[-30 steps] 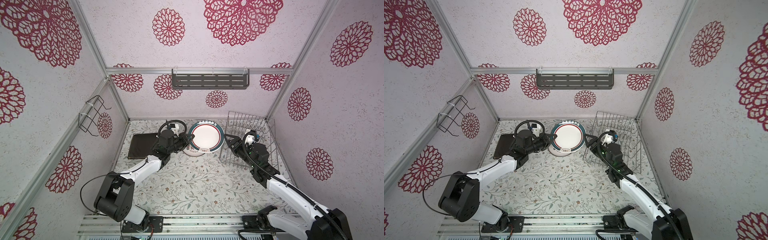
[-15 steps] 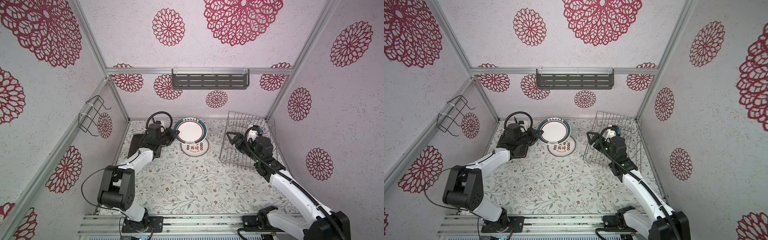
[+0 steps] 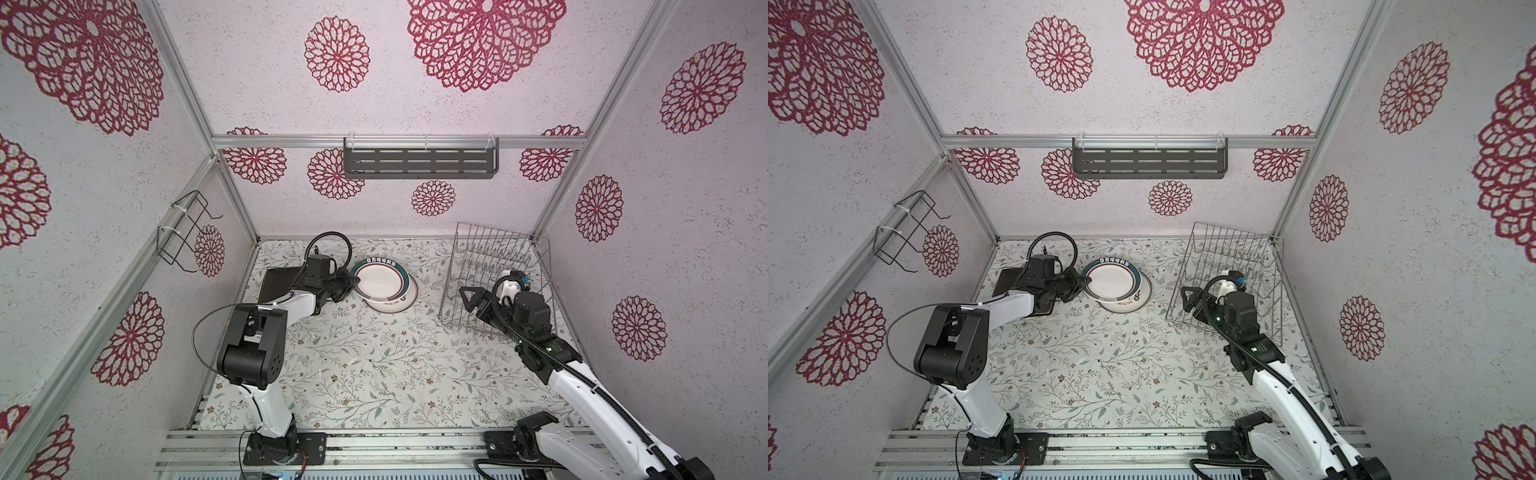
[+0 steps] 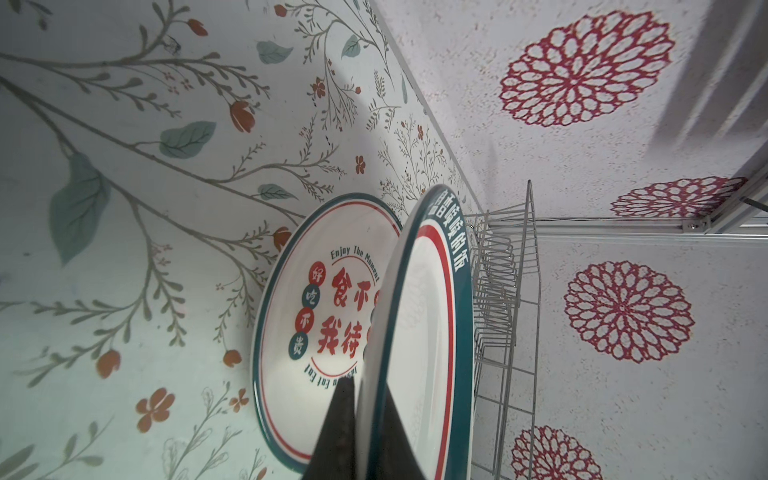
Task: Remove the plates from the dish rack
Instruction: 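Lower the green-rimmed plate onto the red-text plate with the left gripper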
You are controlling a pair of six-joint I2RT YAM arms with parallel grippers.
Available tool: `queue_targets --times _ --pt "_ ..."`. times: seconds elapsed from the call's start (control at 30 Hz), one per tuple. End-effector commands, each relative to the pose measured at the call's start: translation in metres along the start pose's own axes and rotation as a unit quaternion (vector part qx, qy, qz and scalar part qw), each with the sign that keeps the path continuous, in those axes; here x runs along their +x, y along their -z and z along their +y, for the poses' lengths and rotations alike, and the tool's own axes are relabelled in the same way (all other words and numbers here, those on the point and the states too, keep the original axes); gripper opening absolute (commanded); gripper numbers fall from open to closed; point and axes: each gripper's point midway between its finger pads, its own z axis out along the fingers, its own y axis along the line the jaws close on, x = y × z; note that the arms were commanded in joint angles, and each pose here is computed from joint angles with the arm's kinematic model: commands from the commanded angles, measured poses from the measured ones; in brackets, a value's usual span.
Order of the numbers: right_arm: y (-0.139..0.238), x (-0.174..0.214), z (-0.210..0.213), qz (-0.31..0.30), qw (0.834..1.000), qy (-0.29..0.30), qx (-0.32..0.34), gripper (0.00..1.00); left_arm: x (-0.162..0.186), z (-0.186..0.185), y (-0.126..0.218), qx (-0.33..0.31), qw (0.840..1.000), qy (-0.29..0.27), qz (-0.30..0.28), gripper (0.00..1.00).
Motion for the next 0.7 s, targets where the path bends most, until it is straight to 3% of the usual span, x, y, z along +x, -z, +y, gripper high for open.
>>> queue_targets --times 0.0,0.37,0.67 --pt "0.004 -0.003 -0.004 -0.016 1.000 0.002 0.006 0.90 -0.010 -0.024 -0.005 0.034 0.999 -0.025 -0.013 0.00" --pt "0.016 0.007 -0.017 -0.005 0.999 0.017 0.031 0.96 -0.002 -0.024 -0.029 0.060 0.998 -0.003 0.011 0.00" --pt "0.017 0.007 -0.018 -0.009 0.999 0.013 0.029 0.97 0.009 -0.003 -0.049 0.033 0.999 0.009 0.028 0.00"
